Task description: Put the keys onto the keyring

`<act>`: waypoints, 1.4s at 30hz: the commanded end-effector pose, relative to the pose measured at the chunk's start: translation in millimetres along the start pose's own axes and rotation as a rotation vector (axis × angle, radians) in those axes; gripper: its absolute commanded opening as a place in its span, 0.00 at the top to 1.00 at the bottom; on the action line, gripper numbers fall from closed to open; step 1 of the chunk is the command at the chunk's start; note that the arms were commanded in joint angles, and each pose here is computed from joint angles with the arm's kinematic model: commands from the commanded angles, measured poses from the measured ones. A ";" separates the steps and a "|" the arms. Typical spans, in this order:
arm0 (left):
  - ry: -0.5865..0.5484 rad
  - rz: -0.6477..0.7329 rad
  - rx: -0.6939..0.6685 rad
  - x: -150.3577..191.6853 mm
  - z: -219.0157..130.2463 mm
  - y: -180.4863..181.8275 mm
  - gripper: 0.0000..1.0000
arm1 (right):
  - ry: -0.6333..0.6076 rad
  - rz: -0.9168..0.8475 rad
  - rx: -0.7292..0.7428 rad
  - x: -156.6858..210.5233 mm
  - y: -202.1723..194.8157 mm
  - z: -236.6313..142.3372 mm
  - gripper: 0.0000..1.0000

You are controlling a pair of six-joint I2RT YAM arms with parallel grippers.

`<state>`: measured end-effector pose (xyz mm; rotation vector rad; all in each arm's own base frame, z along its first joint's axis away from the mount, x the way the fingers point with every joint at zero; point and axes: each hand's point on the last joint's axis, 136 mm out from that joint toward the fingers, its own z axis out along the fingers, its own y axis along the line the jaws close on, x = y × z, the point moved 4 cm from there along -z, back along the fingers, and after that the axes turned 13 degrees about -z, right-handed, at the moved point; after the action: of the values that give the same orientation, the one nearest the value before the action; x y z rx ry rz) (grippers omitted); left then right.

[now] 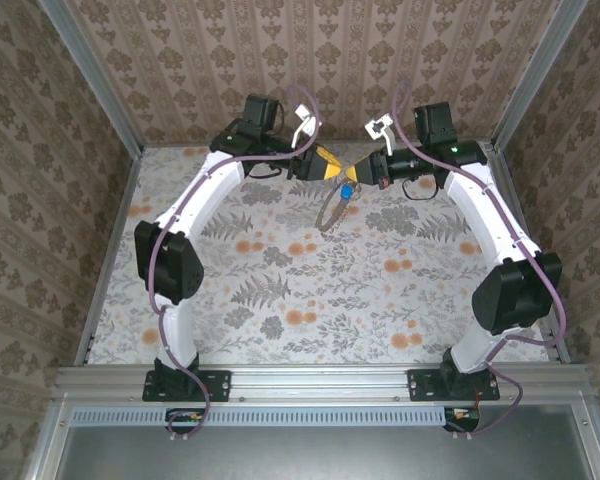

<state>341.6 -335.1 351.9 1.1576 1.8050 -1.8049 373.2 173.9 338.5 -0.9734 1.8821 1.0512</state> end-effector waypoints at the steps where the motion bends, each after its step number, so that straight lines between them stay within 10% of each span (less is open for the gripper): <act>1: 0.010 0.032 0.040 -2.5 4.3 -4.3 0.73 | -0.017 -0.047 -0.016 -11.3 5.6 -1.8 1.00; 42: 0.004 0.024 0.002 3.7 5.9 10.0 0.68 | -0.021 -0.048 0.002 -9.0 1.3 -0.5 1.00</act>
<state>353.9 -340.6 342.0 1.1407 1.8077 -1.7531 374.6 173.7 335.4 -0.9679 1.8989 1.0408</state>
